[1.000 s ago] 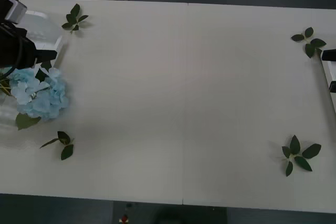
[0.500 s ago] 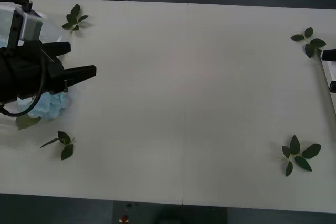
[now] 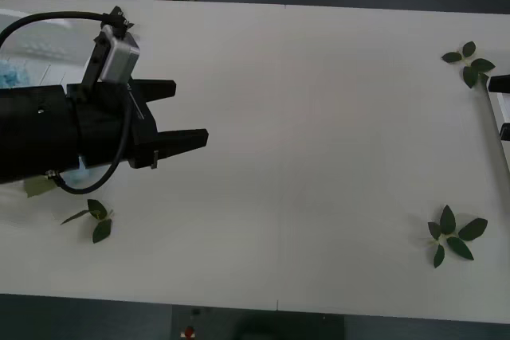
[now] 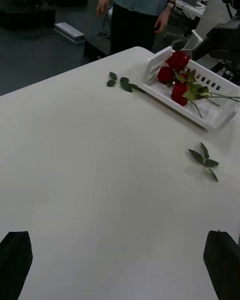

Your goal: Put the red flowers into the right box and the blue flowers into the left box

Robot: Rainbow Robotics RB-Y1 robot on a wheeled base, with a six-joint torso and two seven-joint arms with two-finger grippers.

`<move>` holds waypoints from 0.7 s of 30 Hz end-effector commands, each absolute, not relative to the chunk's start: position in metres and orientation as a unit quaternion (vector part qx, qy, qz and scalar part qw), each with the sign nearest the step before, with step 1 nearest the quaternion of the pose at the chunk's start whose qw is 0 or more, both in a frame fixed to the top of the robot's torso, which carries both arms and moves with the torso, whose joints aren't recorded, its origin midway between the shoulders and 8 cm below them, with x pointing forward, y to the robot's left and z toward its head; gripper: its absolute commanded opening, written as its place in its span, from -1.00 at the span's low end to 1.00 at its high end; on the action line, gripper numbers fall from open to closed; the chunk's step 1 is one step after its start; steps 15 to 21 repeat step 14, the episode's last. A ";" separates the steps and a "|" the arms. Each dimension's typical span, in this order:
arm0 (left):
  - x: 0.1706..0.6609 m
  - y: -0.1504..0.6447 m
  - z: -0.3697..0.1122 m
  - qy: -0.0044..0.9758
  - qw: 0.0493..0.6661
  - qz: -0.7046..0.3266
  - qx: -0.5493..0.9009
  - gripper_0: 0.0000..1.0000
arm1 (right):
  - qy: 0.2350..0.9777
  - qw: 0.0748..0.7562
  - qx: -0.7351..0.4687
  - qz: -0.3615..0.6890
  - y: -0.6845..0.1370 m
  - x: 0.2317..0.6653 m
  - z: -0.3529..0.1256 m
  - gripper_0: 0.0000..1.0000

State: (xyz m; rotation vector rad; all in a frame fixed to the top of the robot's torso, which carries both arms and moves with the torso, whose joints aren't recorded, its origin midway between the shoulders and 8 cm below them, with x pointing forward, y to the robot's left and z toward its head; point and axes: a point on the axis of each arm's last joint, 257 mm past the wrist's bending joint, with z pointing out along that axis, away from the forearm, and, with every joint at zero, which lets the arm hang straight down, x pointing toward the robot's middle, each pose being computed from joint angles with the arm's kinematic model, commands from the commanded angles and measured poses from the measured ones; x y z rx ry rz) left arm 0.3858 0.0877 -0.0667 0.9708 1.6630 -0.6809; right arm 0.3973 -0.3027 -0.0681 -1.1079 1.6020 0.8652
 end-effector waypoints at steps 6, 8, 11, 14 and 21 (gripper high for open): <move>0.380 0.080 -0.057 0.685 0.526 -0.292 0.412 1.00 | 0.649 0.490 -0.472 0.341 -0.301 0.398 -0.056 1.00; 0.379 0.078 -0.055 0.683 0.527 -0.294 0.411 1.00 | 0.649 0.490 -0.472 0.341 -0.301 0.398 -0.056 1.00; 0.379 0.078 -0.056 0.683 0.527 -0.295 0.411 1.00 | 0.649 0.490 -0.472 0.341 -0.301 0.398 -0.056 1.00; 0.379 0.078 -0.056 0.683 0.527 -0.295 0.411 1.00 | 0.649 0.490 -0.472 0.341 -0.301 0.398 -0.056 1.00; 0.379 0.078 -0.056 0.683 0.527 -0.295 0.411 1.00 | 0.649 0.490 -0.472 0.341 -0.301 0.398 -0.056 1.00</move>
